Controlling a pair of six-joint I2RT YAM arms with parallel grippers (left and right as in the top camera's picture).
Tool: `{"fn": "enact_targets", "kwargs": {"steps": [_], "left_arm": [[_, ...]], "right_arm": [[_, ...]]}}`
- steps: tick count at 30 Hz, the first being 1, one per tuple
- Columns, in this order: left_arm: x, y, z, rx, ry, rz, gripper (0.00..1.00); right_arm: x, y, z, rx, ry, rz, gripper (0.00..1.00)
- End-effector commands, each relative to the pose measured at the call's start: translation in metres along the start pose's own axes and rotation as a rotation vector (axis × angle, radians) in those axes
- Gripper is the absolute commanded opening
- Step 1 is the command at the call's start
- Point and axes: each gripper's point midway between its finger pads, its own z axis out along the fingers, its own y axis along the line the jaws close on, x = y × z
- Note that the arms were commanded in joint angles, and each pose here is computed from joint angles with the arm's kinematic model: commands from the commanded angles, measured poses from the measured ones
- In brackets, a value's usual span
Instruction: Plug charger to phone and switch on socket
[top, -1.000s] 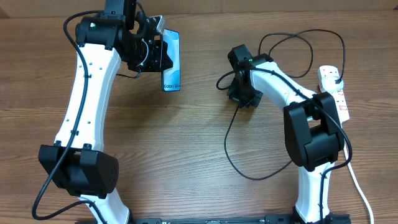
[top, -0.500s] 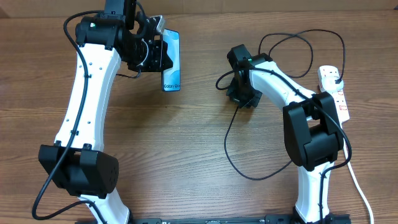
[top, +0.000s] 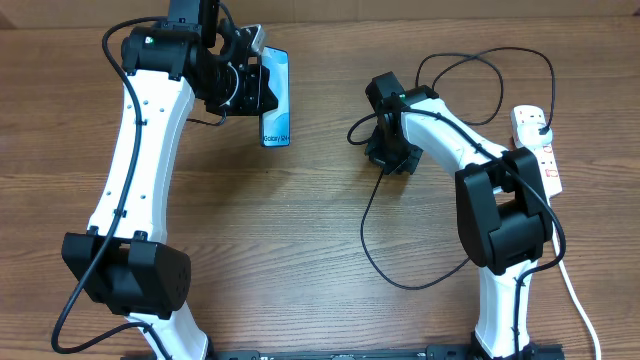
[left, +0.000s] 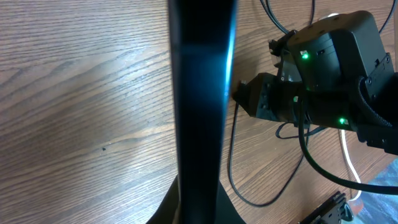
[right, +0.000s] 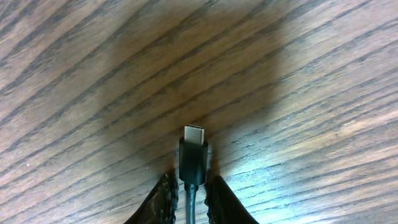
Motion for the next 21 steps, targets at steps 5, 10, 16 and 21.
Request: {"fn": "enact_targets", "kwargs": {"steps": [5, 10, 16, 21], "left_arm": [[-0.004, -0.006, -0.004, 0.017, -0.018, 0.003, 0.04], [-0.004, -0.006, -0.004, 0.017, -0.018, 0.003, 0.04], [-0.004, -0.006, -0.004, 0.017, -0.018, 0.003, 0.04], [-0.004, -0.006, -0.004, 0.017, -0.019, 0.004, 0.04]], "right_arm": [[0.010, -0.010, 0.022, 0.050, 0.055, 0.004, 0.12], [0.009, -0.009, 0.022, 0.044, 0.049, 0.004, 0.08], [0.006, -0.006, 0.022, 0.032, 0.037, 0.001, 0.04], [0.000, 0.001, 0.019, 0.007, 0.018, -0.041, 0.04]]}}
